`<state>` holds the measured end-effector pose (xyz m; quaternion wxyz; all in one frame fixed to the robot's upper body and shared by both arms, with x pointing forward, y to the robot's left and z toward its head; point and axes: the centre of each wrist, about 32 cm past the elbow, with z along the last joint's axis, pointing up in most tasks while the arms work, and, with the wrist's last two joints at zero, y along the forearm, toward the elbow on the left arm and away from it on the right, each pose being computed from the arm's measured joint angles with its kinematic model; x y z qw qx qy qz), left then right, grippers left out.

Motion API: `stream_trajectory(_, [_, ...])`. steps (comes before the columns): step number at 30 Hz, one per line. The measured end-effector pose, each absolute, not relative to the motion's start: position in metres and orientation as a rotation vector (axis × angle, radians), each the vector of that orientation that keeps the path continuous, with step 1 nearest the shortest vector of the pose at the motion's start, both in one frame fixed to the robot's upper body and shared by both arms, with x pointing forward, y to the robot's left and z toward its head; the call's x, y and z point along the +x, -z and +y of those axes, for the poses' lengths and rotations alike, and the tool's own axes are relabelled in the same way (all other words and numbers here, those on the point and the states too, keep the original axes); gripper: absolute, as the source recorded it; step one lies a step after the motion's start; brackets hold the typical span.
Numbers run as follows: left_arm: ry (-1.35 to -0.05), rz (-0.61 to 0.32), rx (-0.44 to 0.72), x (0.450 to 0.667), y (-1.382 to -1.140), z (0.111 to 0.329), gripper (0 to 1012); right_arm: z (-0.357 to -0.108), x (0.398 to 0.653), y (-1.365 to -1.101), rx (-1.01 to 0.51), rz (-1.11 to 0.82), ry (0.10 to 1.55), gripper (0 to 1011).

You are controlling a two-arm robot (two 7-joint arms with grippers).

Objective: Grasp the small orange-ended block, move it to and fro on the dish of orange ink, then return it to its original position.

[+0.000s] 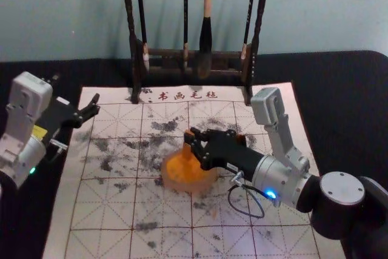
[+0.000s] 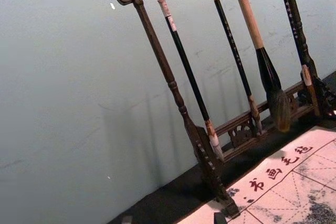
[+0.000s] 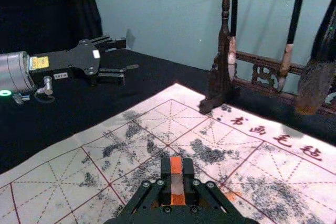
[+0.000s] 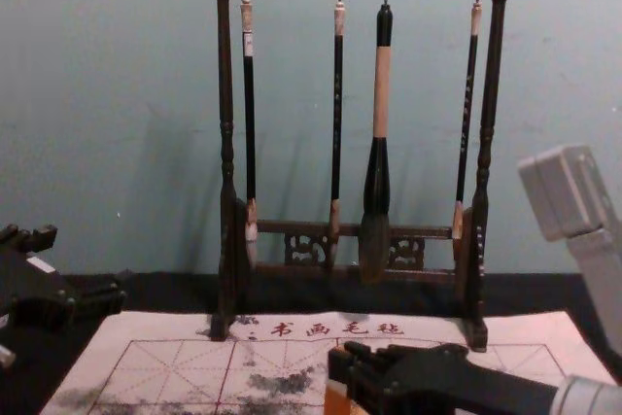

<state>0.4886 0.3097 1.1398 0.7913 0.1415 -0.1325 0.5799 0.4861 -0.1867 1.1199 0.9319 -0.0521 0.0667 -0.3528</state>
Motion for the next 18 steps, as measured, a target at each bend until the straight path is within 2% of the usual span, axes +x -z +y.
stream_trajectory(18, [-1.248, -0.285, 0.304, 0.489, -1.140, 0.310, 1001, -0.207, 0.476, -1.123, -0.111, 0.146, 0.728, 126])
